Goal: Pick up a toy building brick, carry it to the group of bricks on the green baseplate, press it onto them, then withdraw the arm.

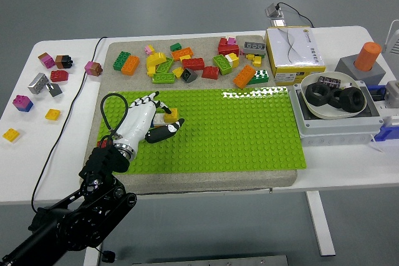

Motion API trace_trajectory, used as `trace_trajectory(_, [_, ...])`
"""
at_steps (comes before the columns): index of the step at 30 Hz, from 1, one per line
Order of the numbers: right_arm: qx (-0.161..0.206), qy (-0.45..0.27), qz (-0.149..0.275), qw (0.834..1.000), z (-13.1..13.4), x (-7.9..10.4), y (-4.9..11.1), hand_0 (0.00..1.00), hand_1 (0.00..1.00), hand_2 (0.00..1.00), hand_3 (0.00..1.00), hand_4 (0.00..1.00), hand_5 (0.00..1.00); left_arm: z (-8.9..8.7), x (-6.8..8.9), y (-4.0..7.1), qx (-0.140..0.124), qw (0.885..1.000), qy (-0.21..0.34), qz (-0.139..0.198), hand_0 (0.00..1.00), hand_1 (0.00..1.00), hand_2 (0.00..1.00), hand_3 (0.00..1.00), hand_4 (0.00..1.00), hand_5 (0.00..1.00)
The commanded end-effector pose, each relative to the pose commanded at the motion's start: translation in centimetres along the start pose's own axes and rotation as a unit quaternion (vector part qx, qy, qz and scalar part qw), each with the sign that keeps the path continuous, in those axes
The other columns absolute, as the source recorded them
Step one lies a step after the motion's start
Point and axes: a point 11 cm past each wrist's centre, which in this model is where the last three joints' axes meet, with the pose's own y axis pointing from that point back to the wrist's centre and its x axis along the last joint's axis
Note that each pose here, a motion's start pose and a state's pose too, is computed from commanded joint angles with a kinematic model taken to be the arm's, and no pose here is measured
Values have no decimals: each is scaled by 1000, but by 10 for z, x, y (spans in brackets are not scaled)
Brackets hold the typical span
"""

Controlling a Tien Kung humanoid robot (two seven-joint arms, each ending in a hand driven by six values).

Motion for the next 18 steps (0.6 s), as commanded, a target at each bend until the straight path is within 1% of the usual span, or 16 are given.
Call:
trace_trajectory(12, [1, 1, 1, 1000, -1, 1, 0, 619, 607, 650, 689, 735, 898, -3, -4, 0, 5, 1000, -1, -5, 998, 998, 998, 602, 791, 686])
trace_trajectory(15, [1, 1, 1, 1000, -1, 1, 0, 619, 607, 650, 689, 735, 898, -3, -2, 0, 3, 1000, 0, -2, 998, 998, 998, 600, 787, 673])
trace_trajectory(18, [0, 1, 1, 1000, 0, 1, 0, 619, 607, 650, 689, 735, 898, -2, 2, 0, -1, 1000, 3, 7, 998, 998, 998, 600, 787, 673])
